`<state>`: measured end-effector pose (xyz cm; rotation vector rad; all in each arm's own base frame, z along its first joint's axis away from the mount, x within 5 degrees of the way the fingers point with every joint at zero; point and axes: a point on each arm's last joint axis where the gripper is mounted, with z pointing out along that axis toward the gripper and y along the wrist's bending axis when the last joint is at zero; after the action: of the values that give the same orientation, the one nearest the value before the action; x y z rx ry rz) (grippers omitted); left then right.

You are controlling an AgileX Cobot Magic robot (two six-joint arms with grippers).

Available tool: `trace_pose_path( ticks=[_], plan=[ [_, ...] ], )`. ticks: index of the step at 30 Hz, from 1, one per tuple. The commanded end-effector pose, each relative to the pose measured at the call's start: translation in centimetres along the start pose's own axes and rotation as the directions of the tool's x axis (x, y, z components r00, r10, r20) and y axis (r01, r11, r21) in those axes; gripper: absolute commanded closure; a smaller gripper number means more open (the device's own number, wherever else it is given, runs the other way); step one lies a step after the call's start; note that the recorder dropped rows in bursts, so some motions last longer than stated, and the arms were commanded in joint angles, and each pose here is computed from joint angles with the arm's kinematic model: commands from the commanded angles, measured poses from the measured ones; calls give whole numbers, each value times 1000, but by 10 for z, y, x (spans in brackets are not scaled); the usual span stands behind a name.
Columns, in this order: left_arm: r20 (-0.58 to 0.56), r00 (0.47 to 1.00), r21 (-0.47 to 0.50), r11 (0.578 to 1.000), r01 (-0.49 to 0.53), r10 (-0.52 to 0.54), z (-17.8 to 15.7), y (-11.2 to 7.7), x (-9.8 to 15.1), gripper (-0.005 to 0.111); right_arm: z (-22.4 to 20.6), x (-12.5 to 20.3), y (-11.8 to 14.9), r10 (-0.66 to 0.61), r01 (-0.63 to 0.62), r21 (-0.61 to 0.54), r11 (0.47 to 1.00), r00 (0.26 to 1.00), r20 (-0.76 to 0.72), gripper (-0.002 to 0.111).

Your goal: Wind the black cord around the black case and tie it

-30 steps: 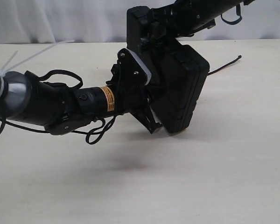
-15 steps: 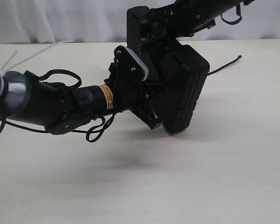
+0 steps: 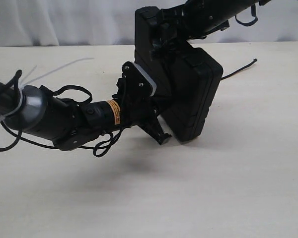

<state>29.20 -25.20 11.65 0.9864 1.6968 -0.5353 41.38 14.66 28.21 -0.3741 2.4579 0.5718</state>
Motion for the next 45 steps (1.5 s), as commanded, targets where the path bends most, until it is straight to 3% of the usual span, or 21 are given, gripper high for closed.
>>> trace_pose_path(
  ticks=[1,5,7,8,10,11,12,14,16,21,33,45],
  plan=[
    [26,999,-40,999,27,-26,-2,14,-1,107,-7,-4,3,9,-9,-6,1000,999,38,81],
    [40,998,-78,995,57,-54,-4,22,0,107,-7,-4,3,9,-9,-6,1000,999,38,81],
    [80,995,-82,995,59,-53,-8,24,-11,107,-7,-4,3,9,-9,-6,1000,999,38,81],
    [96,990,-124,986,115,-103,-14,30,-22,107,-7,-4,3,9,-9,-6,1000,999,38,81],
    [94,991,-152,983,104,-90,-27,35,-42,93,-7,-4,3,9,-9,-6,1000,999,38,81],
    [105,994,-118,993,29,-17,-35,31,-57,78,-7,-4,3,9,-9,-6,1000,999,38,81],
    [110,993,-89,996,-26,36,-42,27,-68,76,-7,-4,3,9,-9,-6,1000,999,38,81],
    [143,988,-97,994,-45,59,-51,28,-82,77,-7,-4,3,9,-9,-6,1000,999,38,81],
    [152,983,-114,989,-91,108,-51,28,-83,89,-7,-4,3,9,-9,-6,1000,999,38,81],
    [180,973,-151,982,-114,141,-52,31,-86,106,-7,-4,3,9,-9,-6,1000,999,38,81],
    [147,979,-151,981,-122,144,-39,32,-72,107,-7,-4,3,9,-9,-6,1000,999,38,81],
    [169,973,-162,979,-127,154,-31,38,-81,107,-7,-4,3,9,-9,-6,1000,999,38,81]
  ],
)
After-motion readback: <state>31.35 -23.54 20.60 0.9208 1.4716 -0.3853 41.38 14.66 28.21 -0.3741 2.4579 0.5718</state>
